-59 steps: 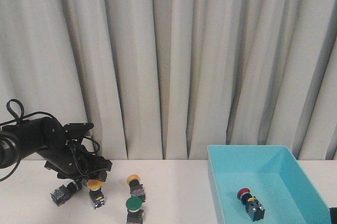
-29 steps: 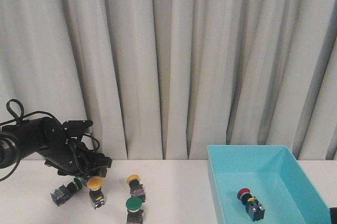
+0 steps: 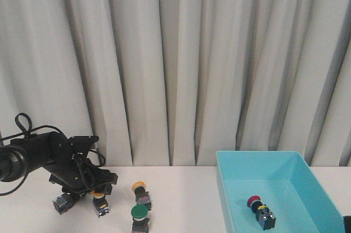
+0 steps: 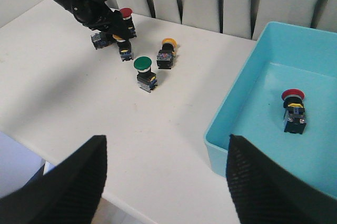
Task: Pick red and yellow buttons and place in box
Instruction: 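Lower the left gripper onto the yellow-capped button and grasp it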
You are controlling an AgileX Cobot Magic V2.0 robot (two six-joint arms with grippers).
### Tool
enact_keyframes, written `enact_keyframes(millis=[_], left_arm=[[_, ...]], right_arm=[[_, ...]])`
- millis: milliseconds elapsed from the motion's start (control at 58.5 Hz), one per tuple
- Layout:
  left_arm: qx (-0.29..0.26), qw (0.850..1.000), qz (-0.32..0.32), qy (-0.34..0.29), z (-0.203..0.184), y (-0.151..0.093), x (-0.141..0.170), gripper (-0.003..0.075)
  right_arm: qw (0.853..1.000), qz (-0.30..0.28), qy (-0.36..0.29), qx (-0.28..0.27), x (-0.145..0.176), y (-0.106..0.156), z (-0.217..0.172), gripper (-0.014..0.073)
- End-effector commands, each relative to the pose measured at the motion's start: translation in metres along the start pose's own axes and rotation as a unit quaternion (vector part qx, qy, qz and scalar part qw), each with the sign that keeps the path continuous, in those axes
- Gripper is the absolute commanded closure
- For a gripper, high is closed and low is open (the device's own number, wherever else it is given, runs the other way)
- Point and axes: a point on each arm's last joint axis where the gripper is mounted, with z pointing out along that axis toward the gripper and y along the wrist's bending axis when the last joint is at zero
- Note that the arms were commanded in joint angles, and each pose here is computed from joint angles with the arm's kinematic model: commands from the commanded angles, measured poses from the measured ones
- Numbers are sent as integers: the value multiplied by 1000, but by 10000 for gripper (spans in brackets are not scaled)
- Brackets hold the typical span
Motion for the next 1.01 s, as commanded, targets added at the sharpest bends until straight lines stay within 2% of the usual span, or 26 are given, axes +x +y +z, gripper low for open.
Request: enact_keyframes(millis=[0,239,393,752,991], left_arm=[[3,997,-3,-75,-37,-9,-24,234],[2,997,-3,-82,-37,-9,-26,239],[2,997,-3,-82,-37,-9,-26,278],[4,997,-3,-71,-36,-9,-24,444],[6,998,-3,-63,-36,-10,-22,603]], right_arm=[[999,1,-36,9,-11,0,-4,129],[999,1,-37,10,-11,-1,-4,129],[999,1,-38,10,-11,-1,-4,129],[999,3,-38,9,-11,0,-4,129],[999,3,-38,9,-11,0,-4,129]])
